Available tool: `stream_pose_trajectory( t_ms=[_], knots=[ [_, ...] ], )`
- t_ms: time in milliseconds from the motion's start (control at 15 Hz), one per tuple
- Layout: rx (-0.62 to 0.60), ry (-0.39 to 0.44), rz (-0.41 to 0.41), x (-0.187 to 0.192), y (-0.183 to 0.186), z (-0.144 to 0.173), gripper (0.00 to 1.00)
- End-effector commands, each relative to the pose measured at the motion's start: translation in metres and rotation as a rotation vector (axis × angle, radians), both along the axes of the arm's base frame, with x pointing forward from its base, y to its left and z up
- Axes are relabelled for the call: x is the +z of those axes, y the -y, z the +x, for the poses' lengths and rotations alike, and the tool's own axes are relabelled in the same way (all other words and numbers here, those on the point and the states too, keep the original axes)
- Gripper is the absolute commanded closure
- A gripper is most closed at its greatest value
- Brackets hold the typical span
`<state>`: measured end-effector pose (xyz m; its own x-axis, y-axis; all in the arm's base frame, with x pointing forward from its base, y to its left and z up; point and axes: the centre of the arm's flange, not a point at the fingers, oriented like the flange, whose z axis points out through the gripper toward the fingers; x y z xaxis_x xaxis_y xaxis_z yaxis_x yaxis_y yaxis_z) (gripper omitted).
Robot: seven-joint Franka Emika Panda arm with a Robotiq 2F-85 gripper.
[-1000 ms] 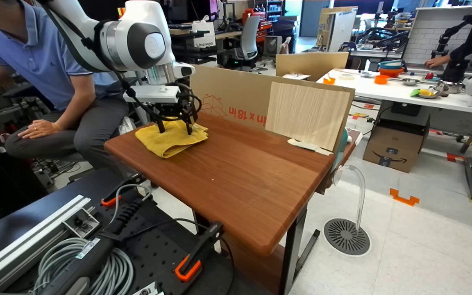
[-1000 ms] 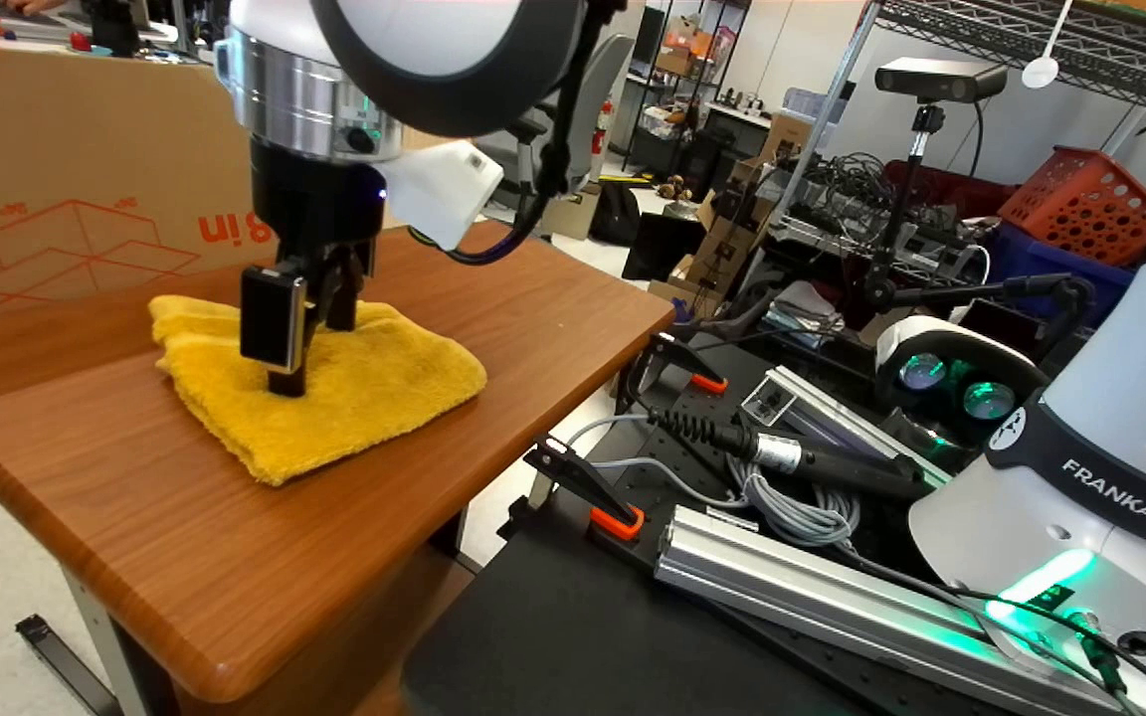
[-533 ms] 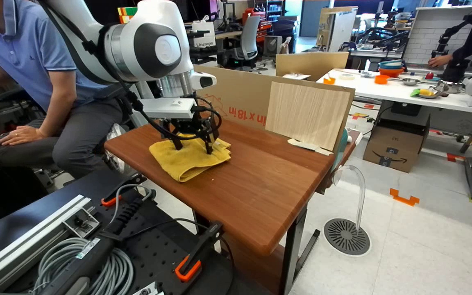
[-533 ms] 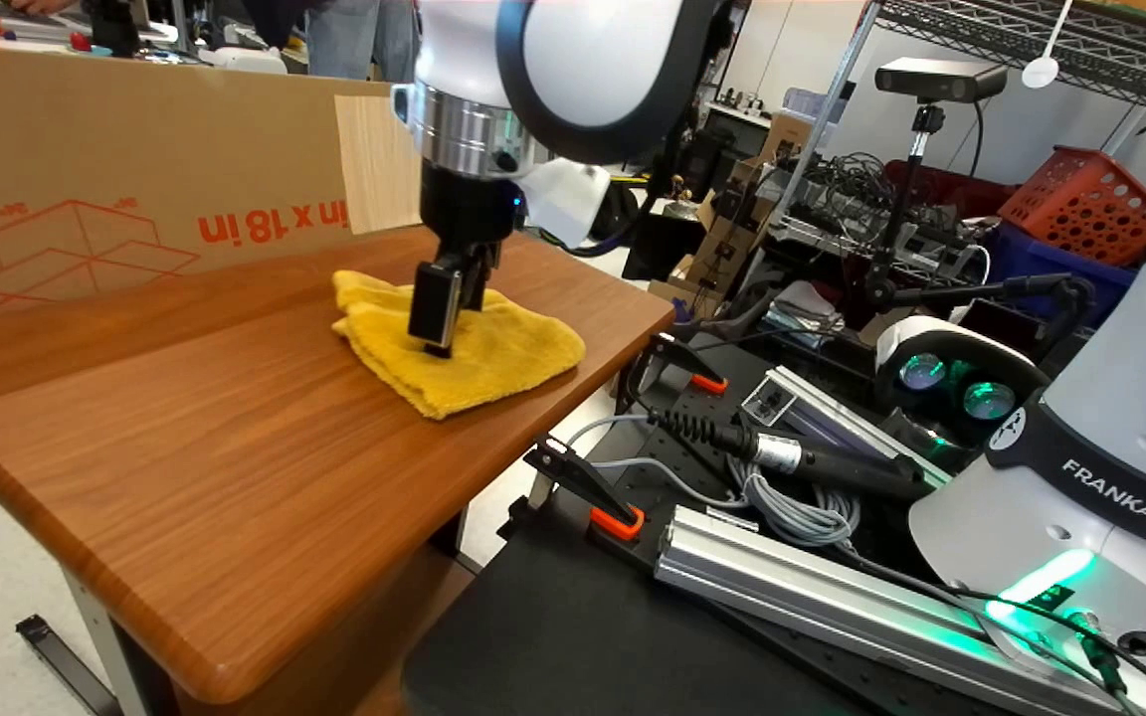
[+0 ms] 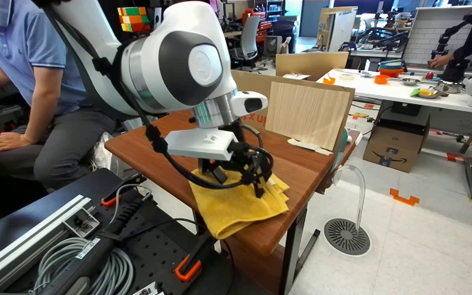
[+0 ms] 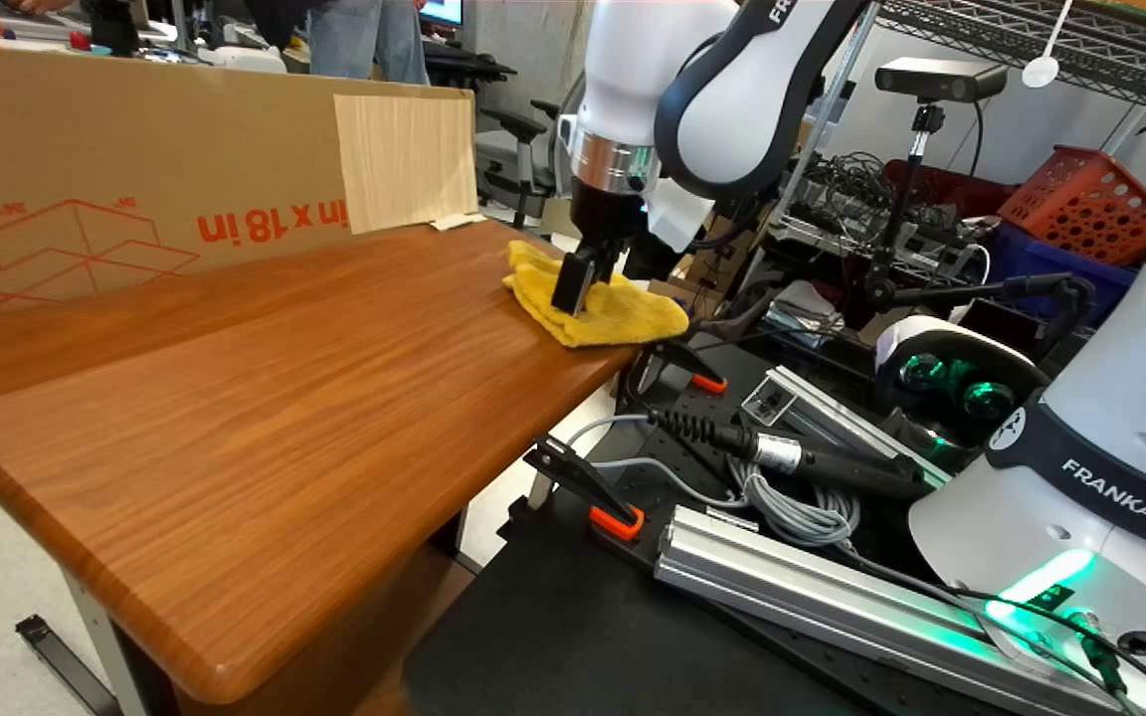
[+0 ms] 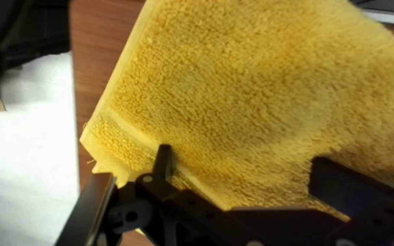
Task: Use the towel to wipe the desk
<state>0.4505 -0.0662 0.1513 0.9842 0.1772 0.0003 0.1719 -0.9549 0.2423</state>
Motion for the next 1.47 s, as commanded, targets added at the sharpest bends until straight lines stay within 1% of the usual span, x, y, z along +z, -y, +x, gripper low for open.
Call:
stream_pose_trajectory(
  t_ms=[0, 133, 267, 333, 467, 533, 600, 667, 733, 867, 1000, 1067, 1200, 1267, 1400],
  knots=[
    [-0.099, 0.007, -0.035, -0.026, 0.046, -0.013, 0.00],
    [-0.119, 0.023, -0.035, -0.026, 0.052, -0.012, 0.00],
    [-0.125, 0.045, -0.030, -0.023, 0.048, -0.004, 0.00],
    [-0.129, 0.056, -0.024, -0.021, 0.044, 0.006, 0.00],
    [-0.158, 0.075, -0.007, -0.015, 0.035, 0.030, 0.00],
    [-0.178, 0.090, -0.001, -0.012, 0.027, 0.047, 0.00],
    [-0.200, 0.108, -0.015, -0.012, 0.019, 0.063, 0.00],
    [-0.236, 0.115, -0.004, -0.012, 0.013, 0.083, 0.00],
    [-0.271, 0.104, 0.019, -0.016, 0.011, 0.097, 0.00],
    [-0.321, 0.088, 0.019, -0.024, 0.006, 0.119, 0.00],
    [-0.353, 0.078, 0.036, -0.021, 0.002, 0.136, 0.00],
    [-0.347, 0.081, 0.057, -0.016, -0.005, 0.142, 0.00],
    [-0.276, 0.119, 0.103, 0.006, -0.036, 0.145, 0.00],
    [-0.216, 0.146, 0.114, 0.020, -0.059, 0.141, 0.00],
    [-0.092, 0.191, 0.133, 0.037, -0.120, 0.125, 0.00]
  ],
)
